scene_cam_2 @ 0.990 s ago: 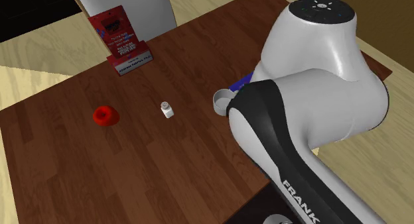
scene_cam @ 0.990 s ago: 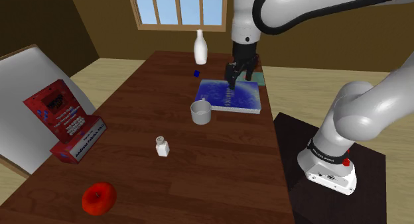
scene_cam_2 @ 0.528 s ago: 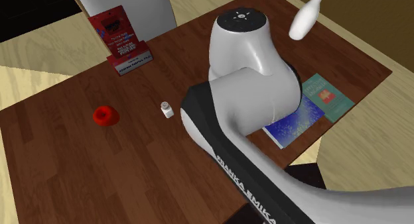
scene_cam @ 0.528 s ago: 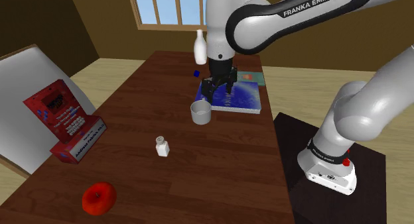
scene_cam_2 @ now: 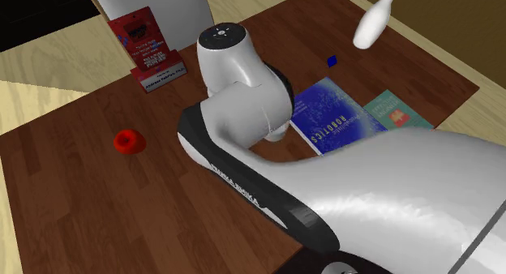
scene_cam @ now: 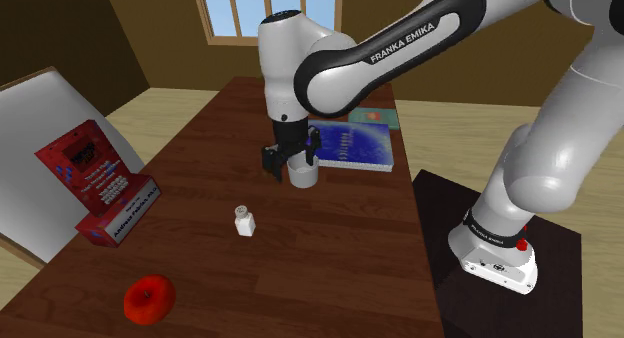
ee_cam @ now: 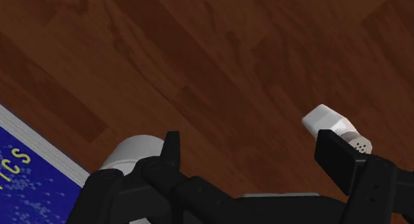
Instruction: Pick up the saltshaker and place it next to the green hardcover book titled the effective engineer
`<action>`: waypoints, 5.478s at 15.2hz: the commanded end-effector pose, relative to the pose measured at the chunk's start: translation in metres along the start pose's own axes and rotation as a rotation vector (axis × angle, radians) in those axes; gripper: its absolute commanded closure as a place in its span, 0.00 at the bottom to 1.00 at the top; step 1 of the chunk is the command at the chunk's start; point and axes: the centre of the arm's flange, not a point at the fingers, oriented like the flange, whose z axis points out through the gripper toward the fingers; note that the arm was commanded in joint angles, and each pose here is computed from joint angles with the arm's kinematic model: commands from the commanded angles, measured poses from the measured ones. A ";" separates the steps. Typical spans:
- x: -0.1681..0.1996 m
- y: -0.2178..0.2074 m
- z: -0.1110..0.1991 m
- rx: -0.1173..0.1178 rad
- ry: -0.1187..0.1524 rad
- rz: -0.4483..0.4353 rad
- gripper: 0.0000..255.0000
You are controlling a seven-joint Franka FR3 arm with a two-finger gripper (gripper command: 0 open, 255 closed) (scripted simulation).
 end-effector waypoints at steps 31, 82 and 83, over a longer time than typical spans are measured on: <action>0.046 -0.142 0.100 0.000 0.011 0.038 1.00; 0.123 0.010 -0.067 0.000 0.011 0.038 1.00; 0.129 0.022 -0.067 0.000 0.011 0.038 1.00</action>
